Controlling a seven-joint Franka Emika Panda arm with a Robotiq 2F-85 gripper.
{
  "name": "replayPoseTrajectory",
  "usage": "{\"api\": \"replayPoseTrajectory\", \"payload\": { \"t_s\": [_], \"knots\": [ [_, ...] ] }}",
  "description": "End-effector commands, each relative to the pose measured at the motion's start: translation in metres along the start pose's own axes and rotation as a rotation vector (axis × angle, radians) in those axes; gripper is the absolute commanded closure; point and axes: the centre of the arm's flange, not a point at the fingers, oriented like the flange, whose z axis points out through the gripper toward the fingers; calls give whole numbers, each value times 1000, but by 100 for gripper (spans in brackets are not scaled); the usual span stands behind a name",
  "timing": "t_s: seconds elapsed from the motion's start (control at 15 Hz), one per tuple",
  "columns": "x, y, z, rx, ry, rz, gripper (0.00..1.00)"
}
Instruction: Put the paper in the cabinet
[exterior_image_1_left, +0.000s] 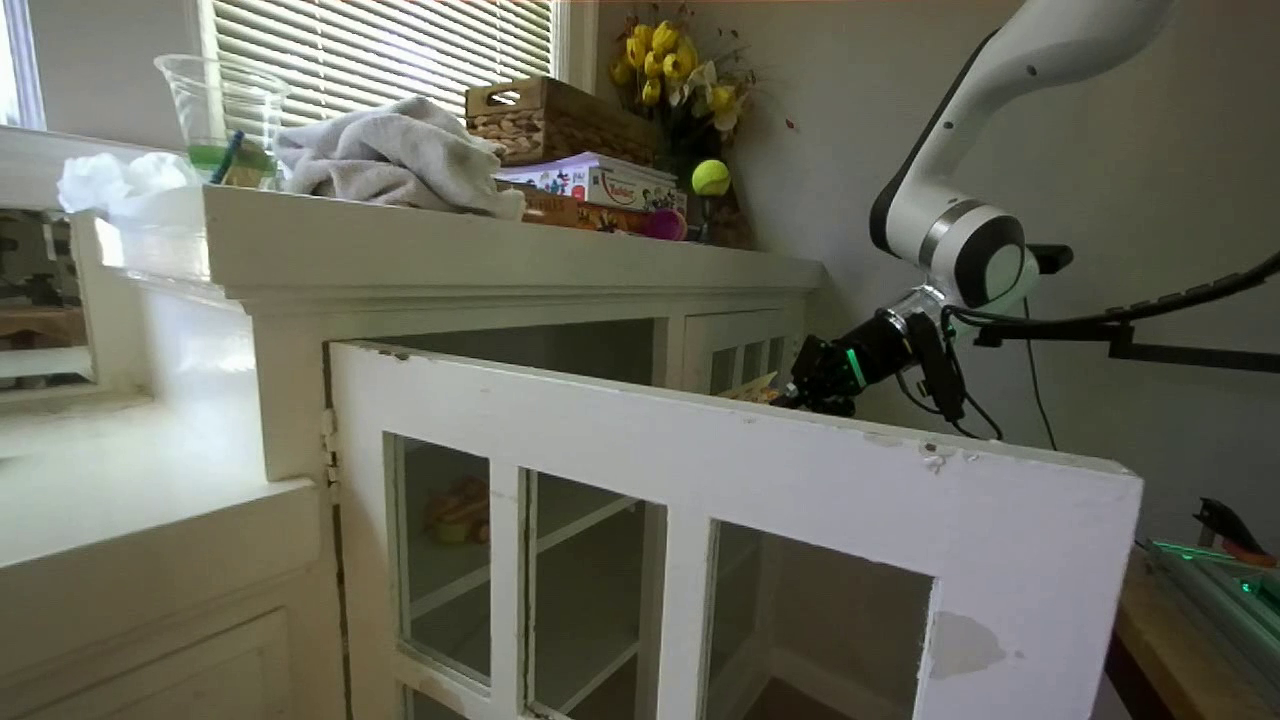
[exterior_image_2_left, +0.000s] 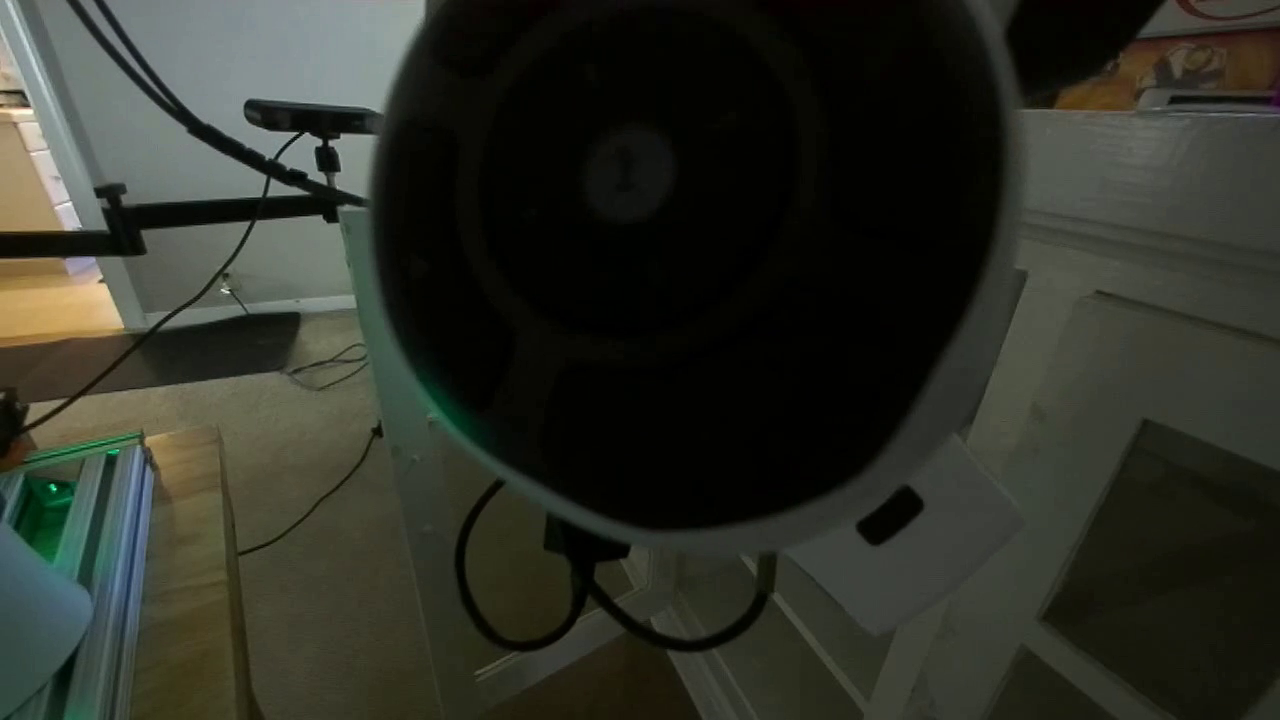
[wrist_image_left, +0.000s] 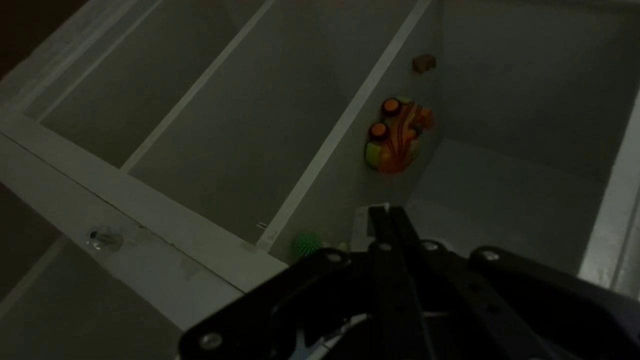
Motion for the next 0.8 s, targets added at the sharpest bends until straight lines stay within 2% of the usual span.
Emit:
{"api": "replayPoseTrajectory", "payload": {
  "t_s": [0.0,0.73],
  "knots": [
    [-13,6,10,18,6,-8,99],
    [-30,12,19,50,-45,-37,99]
  ]
}}
